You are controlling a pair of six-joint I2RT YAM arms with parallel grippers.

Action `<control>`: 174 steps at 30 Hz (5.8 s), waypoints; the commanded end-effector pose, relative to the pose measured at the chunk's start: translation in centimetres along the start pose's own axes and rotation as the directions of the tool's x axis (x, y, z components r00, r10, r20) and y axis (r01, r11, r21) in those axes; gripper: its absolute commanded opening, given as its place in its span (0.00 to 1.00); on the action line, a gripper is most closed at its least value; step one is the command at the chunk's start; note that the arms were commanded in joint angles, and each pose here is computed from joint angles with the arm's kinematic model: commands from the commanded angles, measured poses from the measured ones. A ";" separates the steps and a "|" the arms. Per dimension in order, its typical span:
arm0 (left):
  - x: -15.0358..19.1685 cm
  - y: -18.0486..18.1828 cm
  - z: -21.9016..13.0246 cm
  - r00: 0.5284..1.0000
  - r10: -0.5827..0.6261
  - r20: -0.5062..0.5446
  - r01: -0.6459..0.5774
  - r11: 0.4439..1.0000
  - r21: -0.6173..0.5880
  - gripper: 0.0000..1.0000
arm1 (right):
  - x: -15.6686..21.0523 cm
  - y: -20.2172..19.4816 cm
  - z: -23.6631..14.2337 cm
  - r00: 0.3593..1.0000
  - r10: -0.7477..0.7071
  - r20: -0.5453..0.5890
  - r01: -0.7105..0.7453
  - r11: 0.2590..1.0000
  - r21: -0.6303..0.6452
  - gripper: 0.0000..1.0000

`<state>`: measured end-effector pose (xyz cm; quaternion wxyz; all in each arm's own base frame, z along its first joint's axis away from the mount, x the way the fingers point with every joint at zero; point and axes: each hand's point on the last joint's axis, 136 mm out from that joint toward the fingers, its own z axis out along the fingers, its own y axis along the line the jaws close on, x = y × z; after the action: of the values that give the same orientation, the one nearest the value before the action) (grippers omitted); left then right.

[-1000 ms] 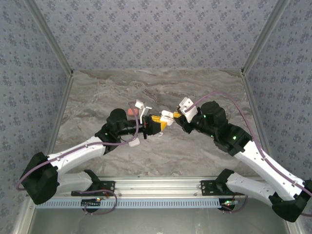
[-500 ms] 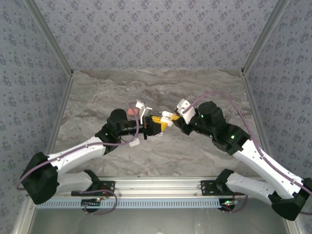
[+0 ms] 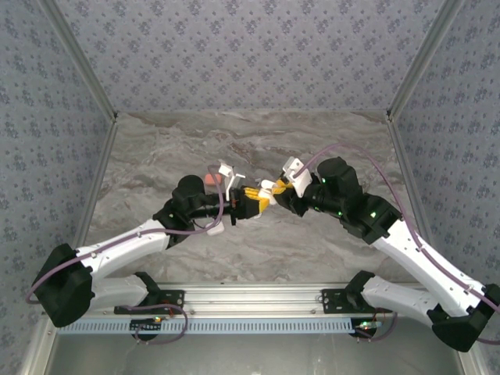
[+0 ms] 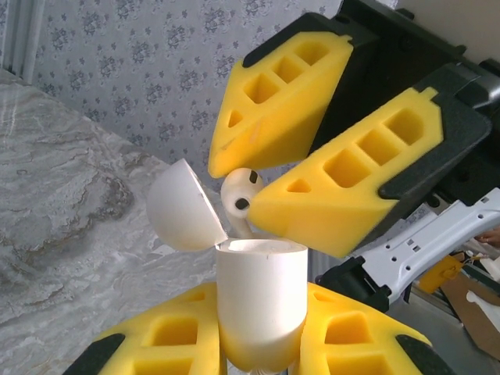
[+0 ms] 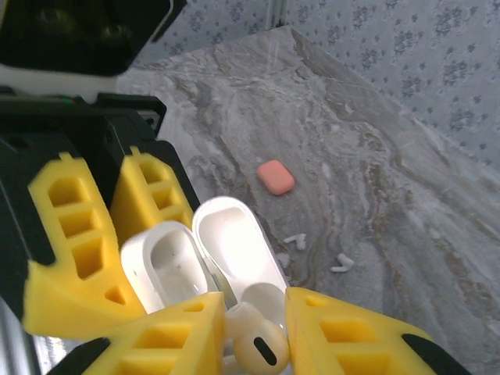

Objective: Insert the wireless bluetooth earbuds into the charging case

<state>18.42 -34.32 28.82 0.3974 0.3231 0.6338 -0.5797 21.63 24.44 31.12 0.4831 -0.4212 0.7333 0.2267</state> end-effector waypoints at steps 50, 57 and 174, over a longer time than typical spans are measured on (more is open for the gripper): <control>-0.4 0.7 -8.3 0.975 0.204 0.091 -0.159 0.922 -0.354 0.00 | 18.8 -10.8 18.5 0.607 0.733 -0.308 -0.586 0.674 0.449 0.50; -0.3 0.5 -8.4 0.976 0.197 0.093 -0.154 0.925 -0.348 0.00 | 20.2 -11.8 21.0 0.580 0.742 -0.336 -0.569 0.665 0.485 0.48; 0.0 -0.7 -1.9 0.989 0.145 0.033 -0.140 0.983 -0.114 0.00 | -4.3 3.9 0.2 0.992 0.083 0.099 -0.067 0.986 -0.155 0.37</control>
<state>17.99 -32.09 26.26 0.4424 0.3233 0.6678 -0.5037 19.99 28.87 31.70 0.4654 -0.4251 0.7196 0.2912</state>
